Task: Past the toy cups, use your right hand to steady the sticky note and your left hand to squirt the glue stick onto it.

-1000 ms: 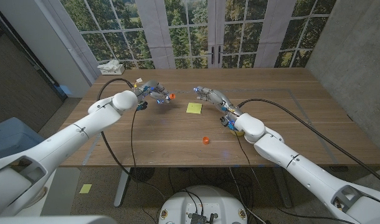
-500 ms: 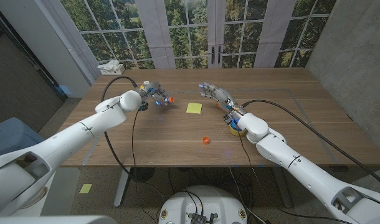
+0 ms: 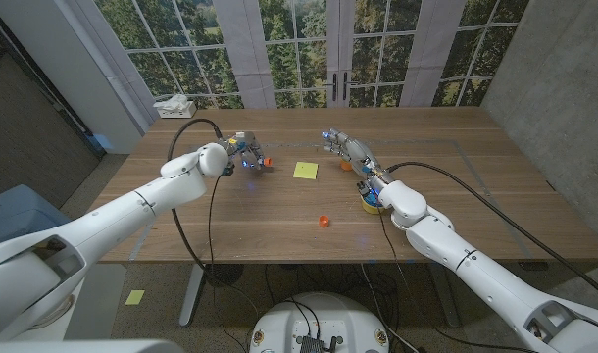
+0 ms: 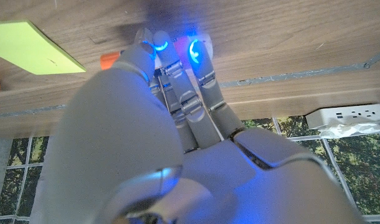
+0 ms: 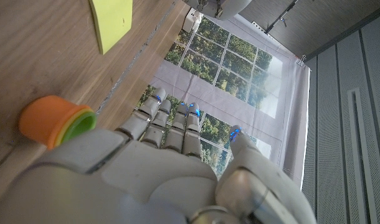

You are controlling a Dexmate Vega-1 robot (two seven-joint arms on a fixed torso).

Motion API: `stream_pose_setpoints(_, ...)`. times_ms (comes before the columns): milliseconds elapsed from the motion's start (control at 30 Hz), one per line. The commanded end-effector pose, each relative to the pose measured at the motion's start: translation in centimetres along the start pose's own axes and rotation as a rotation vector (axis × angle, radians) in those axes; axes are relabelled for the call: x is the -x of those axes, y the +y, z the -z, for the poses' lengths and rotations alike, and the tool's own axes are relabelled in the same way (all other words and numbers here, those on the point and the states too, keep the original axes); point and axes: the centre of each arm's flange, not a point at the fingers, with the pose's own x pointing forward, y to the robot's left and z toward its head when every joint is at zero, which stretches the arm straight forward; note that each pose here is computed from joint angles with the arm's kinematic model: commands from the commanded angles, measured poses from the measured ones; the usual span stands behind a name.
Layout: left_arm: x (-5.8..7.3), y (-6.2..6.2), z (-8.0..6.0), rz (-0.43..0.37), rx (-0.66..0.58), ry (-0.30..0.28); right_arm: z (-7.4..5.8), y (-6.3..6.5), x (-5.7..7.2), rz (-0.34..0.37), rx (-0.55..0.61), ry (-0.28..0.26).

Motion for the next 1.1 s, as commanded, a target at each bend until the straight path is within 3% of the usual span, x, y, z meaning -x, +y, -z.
stream_pose_setpoints(33, 0.6, -0.5, -1.3, -0.032, -0.077, -0.005, -0.2, -0.6, 1.1, 0.046, -0.009, -0.014)
stream_pose_setpoints(633, 2.0, -0.6, -1.8, -0.069, -0.165, 0.039, -0.8, -0.5, 1.8, 0.051, 0.008, -0.022)
stream_pose_setpoints(1100, 2.7, 0.3, -0.8, -0.082, -0.011, -0.04, -0.9, -0.9, 2.5, 0.065, 0.003, -0.028)
